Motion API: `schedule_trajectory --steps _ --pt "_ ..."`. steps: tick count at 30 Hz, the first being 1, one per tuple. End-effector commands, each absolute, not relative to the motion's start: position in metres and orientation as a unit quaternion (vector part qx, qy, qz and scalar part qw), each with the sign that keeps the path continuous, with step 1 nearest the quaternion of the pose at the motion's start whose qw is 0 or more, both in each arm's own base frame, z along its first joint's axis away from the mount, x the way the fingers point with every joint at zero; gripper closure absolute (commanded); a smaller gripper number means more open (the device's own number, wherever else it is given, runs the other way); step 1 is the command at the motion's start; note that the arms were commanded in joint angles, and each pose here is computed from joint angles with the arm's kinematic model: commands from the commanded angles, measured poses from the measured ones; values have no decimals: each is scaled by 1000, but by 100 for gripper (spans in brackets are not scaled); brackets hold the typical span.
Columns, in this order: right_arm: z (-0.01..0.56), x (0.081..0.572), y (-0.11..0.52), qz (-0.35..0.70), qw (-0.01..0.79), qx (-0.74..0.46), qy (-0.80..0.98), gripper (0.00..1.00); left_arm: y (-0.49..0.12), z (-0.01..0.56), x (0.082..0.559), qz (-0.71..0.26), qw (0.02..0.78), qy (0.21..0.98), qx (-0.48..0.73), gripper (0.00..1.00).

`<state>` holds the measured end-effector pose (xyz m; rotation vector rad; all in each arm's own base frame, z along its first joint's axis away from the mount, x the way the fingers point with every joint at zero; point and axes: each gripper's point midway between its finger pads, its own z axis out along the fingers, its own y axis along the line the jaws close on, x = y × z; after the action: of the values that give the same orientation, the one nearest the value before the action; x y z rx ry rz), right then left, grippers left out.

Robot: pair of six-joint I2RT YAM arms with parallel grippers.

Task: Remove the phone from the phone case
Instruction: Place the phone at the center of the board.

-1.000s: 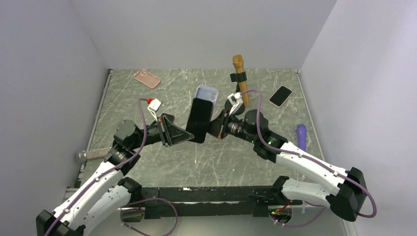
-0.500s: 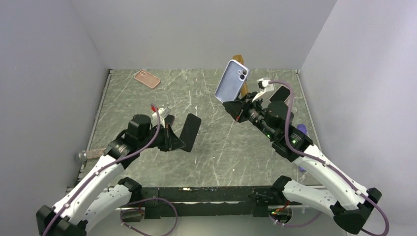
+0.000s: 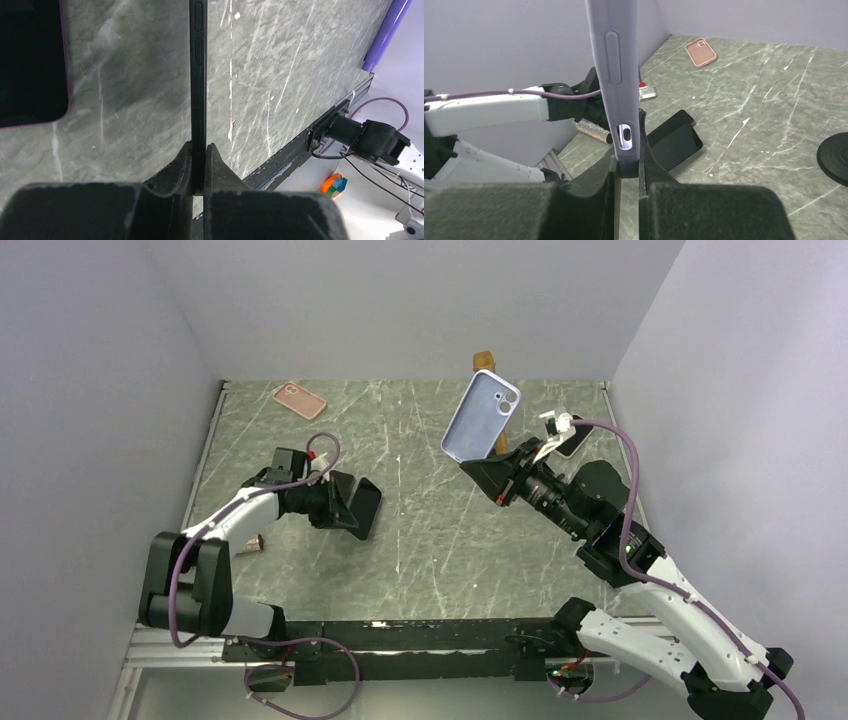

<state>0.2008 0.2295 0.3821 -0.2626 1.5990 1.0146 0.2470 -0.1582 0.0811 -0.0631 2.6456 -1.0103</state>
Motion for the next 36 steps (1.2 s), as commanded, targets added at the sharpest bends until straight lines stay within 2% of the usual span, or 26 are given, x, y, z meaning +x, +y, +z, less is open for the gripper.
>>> schedule_trajectory --steps 1,5,14,19,27,30,36 --pt "397 191 229 448 590 -132 659 100 -164 98 272 -395 182 900 18 100" --pt "395 191 232 449 588 -137 658 100 -163 81 280 -415 143 898 -6 100" --pt "393 192 238 457 583 -143 656 100 -158 59 290 -394 114 911 -32 99" --pt "394 189 237 461 582 -144 654 100 -149 47 277 -364 99 925 -44 87" --pt "395 190 240 465 580 -146 653 100 -143 36 269 -348 80 932 -58 74" --pt "393 190 242 468 577 -146 653 100 -140 35 268 -337 84 936 -59 65" --pt "391 188 242 472 575 -144 652 100 -135 33 273 -322 84 941 -61 63"
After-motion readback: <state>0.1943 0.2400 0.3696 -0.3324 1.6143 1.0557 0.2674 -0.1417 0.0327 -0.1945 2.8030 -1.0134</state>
